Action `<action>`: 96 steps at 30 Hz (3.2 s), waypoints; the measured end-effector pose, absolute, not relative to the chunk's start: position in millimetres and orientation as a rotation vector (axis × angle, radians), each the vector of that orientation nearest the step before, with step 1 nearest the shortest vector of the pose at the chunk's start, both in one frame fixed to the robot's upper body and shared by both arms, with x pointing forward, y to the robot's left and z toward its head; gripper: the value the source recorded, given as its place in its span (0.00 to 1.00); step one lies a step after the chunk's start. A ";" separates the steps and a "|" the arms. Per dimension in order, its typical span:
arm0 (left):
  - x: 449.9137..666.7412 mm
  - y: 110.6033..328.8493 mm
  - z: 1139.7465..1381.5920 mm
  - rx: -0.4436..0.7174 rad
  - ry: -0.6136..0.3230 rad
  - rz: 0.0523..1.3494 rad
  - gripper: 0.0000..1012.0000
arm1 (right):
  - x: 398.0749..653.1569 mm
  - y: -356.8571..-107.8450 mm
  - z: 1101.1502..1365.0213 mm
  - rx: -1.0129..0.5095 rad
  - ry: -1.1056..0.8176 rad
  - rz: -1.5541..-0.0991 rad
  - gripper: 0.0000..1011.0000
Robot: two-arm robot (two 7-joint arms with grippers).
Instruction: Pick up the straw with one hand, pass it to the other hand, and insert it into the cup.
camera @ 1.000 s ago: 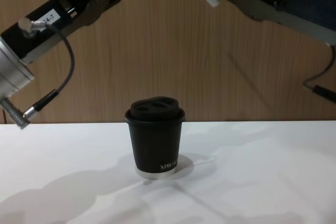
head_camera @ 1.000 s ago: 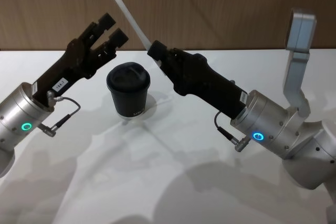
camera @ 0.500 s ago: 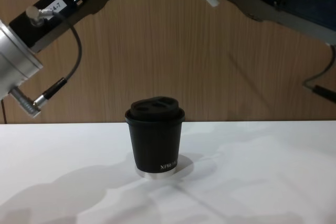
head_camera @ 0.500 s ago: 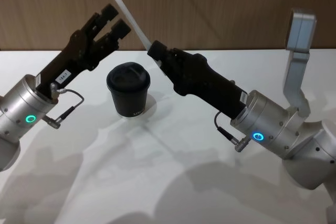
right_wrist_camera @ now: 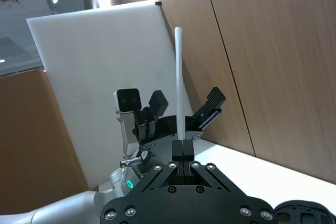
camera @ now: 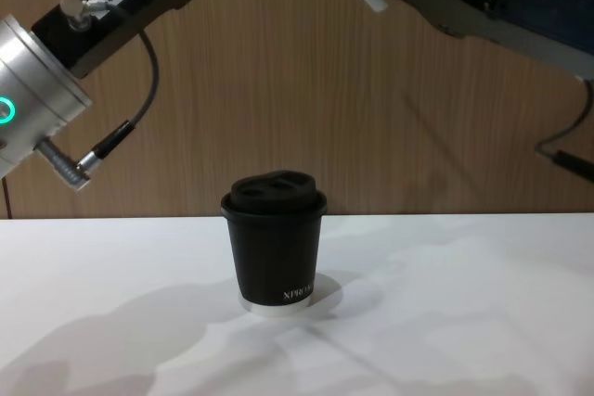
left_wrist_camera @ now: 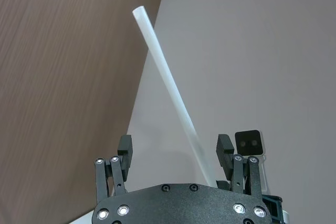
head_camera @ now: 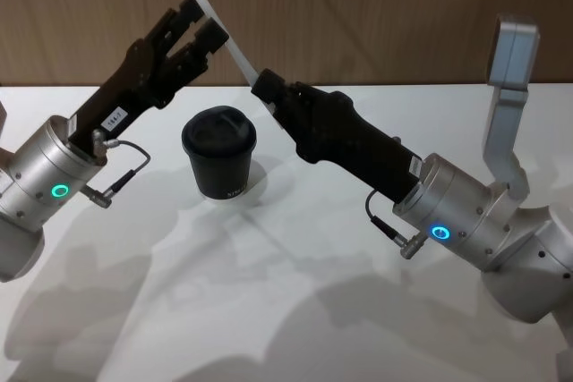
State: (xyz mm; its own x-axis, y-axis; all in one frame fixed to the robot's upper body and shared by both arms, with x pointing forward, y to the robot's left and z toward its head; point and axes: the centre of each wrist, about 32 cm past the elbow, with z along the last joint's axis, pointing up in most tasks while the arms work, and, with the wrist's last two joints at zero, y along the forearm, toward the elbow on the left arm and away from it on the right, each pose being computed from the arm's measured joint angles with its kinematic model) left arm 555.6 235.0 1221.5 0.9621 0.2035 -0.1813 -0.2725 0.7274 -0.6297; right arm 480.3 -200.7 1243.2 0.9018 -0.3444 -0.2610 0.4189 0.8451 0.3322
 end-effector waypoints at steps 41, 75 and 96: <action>569.6 224.8 1230.2 -0.766 0.117 0.205 0.96 | 480.3 -200.7 1243.2 0.394 0.195 -0.405 0.00; 573.5 224.0 1231.6 -0.765 0.106 0.225 0.14 | 480.3 -200.7 1243.2 0.394 0.195 -0.405 0.00; 572.8 225.4 1230.1 -0.758 0.108 0.249 0.01 | 480.3 -200.7 1243.2 0.394 0.195 -0.405 0.21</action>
State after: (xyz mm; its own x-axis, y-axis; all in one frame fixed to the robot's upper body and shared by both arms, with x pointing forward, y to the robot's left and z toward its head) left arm 572.8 225.4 1230.1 0.9651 0.1843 -0.1859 -0.2616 0.6987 -0.6659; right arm 480.3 -200.7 1243.2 0.9019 -0.3444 -0.2608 0.4188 0.8451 0.3323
